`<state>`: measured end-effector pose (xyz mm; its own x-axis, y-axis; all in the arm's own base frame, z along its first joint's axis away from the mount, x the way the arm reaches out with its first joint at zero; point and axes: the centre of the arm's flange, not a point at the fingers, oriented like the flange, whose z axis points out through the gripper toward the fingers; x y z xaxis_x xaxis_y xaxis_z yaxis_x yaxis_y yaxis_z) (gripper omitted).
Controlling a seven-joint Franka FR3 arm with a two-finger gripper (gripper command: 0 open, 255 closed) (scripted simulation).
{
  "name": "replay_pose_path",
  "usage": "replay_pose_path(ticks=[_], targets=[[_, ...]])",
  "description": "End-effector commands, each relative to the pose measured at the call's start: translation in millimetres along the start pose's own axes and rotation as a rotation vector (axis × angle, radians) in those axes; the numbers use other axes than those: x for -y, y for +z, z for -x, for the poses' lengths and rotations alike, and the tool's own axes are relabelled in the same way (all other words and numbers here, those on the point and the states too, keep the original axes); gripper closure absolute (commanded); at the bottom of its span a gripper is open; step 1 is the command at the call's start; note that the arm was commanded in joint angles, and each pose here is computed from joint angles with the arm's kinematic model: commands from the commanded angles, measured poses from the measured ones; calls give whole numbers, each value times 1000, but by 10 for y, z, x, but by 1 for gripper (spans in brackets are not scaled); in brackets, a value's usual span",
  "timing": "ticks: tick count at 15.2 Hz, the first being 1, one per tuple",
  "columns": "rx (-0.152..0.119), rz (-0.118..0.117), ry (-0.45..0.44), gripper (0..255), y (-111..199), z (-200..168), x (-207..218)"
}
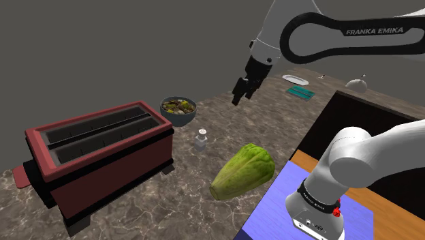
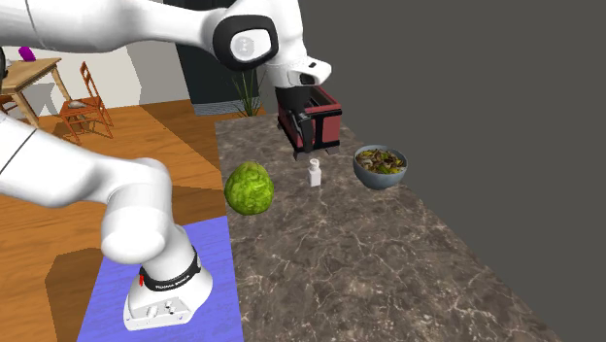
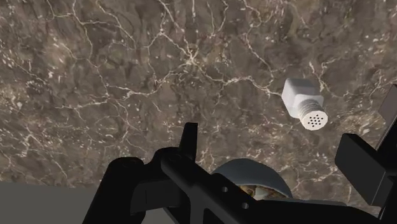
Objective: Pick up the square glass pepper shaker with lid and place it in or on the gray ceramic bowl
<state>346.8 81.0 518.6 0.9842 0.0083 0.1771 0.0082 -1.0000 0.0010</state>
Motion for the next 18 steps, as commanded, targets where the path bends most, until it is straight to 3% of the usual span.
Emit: replay_pose_path(ticks=[1, 13, 18], targets=[[-13, -7, -7, 0, 241, -10, 127], [-70, -41, -53, 0, 1576, -124, 907], [-72, -42, -54, 0, 1834, -144, 945]])
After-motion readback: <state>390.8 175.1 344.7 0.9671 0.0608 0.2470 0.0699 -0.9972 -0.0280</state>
